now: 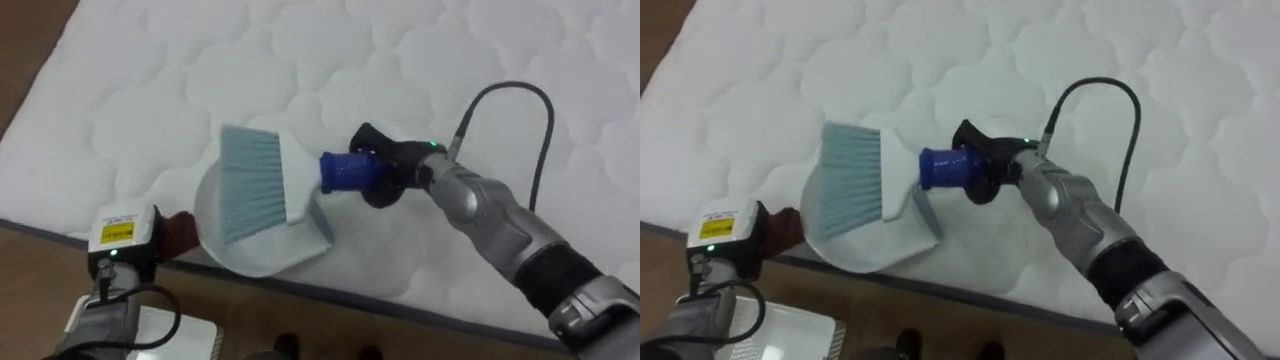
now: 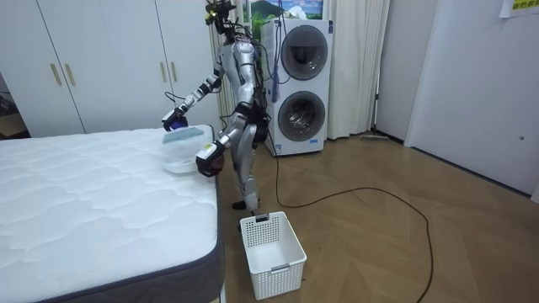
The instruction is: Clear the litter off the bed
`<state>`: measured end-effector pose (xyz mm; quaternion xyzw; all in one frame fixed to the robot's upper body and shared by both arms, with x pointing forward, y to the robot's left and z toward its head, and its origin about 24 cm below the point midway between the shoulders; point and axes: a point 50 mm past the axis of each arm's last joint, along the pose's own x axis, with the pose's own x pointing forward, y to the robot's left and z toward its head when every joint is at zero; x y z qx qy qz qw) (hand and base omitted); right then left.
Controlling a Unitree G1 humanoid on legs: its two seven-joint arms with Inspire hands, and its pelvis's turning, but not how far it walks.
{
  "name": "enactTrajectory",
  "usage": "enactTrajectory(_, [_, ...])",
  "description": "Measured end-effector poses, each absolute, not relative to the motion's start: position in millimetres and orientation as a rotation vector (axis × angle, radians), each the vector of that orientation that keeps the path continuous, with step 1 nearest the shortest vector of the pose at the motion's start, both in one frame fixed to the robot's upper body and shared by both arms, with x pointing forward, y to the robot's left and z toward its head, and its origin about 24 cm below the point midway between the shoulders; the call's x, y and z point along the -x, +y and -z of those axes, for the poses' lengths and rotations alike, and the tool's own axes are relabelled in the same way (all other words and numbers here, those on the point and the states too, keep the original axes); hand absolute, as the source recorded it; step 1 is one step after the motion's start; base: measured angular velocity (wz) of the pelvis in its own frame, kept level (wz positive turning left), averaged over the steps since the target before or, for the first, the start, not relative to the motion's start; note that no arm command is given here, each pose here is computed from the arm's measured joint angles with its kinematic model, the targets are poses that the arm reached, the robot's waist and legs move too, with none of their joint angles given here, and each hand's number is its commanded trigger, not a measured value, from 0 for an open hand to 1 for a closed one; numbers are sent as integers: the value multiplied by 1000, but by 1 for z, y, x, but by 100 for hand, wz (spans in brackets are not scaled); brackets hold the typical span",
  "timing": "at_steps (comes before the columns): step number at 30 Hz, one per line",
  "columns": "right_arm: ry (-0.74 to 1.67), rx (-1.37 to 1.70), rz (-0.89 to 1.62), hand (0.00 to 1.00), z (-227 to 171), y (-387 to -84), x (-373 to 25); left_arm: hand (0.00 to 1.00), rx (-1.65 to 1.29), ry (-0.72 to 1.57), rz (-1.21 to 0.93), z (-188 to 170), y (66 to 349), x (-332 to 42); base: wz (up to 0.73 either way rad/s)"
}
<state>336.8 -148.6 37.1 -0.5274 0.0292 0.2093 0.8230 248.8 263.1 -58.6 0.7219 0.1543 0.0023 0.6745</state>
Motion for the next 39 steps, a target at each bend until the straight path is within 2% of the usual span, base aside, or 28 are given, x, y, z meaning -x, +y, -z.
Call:
enactTrajectory(1, [70,1081,-397,40,-38,-157,-337,100,-1624,337,-6,57,263,-250,10])
enactTrajectory(2, [74,1058,-370,6,-37,-163,-336,100,-1627,334,-4,57,263,-250,11])
enactTrajectory(3, [93,1012,-310,0,-34,-175,-333,100,-1621,327,-4,58,263,-247,9])
enactTrajectory(7, [134,892,-103,0,-35,-214,-327,100,-1584,316,-61,59,267,-235,2])
enactTrajectory(12, [169,669,77,0,-35,-242,-320,100,-1559,299,-68,60,266,-231,-3])
enactTrajectory(19, [210,404,137,0,-26,-246,-313,100,-1523,335,-84,68,266,-214,0])
enactTrajectory(27, [229,307,128,0,-12,-245,-288,100,-1448,353,-156,69,263,-193,8])
enactTrajectory(33, [280,222,148,0,2,-244,-276,100,-1436,371,-144,73,261,-183,31])
enactTrajectory(39, [345,131,230,0,20,-257,-249,100,-1400,367,-125,78,249,-182,75])
